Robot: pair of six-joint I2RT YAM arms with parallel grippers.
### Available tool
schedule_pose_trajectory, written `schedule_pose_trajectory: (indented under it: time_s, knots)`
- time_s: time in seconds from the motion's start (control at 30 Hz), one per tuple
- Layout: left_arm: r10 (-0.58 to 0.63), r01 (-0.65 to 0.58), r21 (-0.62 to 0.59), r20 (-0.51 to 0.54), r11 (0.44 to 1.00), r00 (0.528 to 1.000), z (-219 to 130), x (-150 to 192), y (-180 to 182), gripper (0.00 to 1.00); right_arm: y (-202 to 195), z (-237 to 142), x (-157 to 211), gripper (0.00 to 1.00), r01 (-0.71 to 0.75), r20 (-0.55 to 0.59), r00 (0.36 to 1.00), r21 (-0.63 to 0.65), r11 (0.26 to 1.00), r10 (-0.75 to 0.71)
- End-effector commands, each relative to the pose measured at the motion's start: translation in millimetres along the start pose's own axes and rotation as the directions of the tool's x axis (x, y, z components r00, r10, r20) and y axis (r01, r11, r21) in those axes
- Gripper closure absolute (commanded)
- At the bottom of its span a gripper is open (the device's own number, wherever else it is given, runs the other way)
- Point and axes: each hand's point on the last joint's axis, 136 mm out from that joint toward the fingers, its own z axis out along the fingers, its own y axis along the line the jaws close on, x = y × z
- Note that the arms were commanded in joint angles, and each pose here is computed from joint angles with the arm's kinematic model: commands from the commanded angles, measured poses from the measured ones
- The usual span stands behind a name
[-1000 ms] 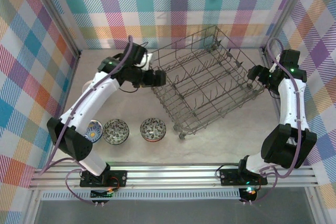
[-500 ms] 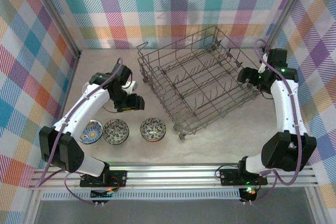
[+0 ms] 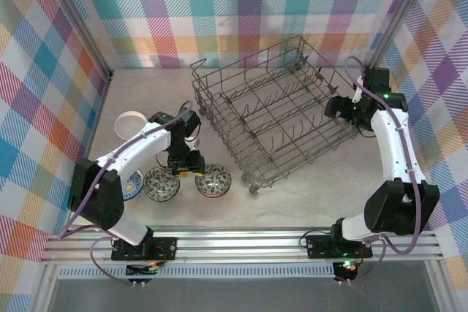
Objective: Load the bowls into the dish rack
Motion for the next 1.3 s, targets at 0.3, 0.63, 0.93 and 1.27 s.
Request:
schedule_pose_trajectory:
  time_s: [0.3, 0.63, 0.93, 1.27]
  knots:
    - [-0.042, 0.037, -0.057, -0.089, 0.998, 0.995, 19.6, 10.2, -1.3, 0.67, -6.1, -0.2, 20.5, 0.01, 0.01, -0.015, 1.0, 0.022, 1.0, -0.009]
    - [-0.009, 0.001, -0.06, -0.135, 0.998, 0.991, 24.3, 10.8, -4.2, 0.69, -6.1, 0.6, 20.8, 0.01, 0.016, -0.014, 1.0, 0.021, 1.0, -0.016]
    - [-0.005, 0.001, -0.033, -0.134, 0.999, 0.991, 25.7, 7.8, -11.7, 0.77, -5.6, 2.6, 20.7, 0.01, 0.017, -0.016, 1.0, 0.018, 1.0, -0.017]
    - [0.007, -0.012, -0.031, -0.134, 0.999, 0.991, 23.6, 5.6, -15.6, 0.85, -5.4, 5.2, 19.8, 0.01, 0.013, -0.017, 1.0, 0.015, 1.0, -0.012]
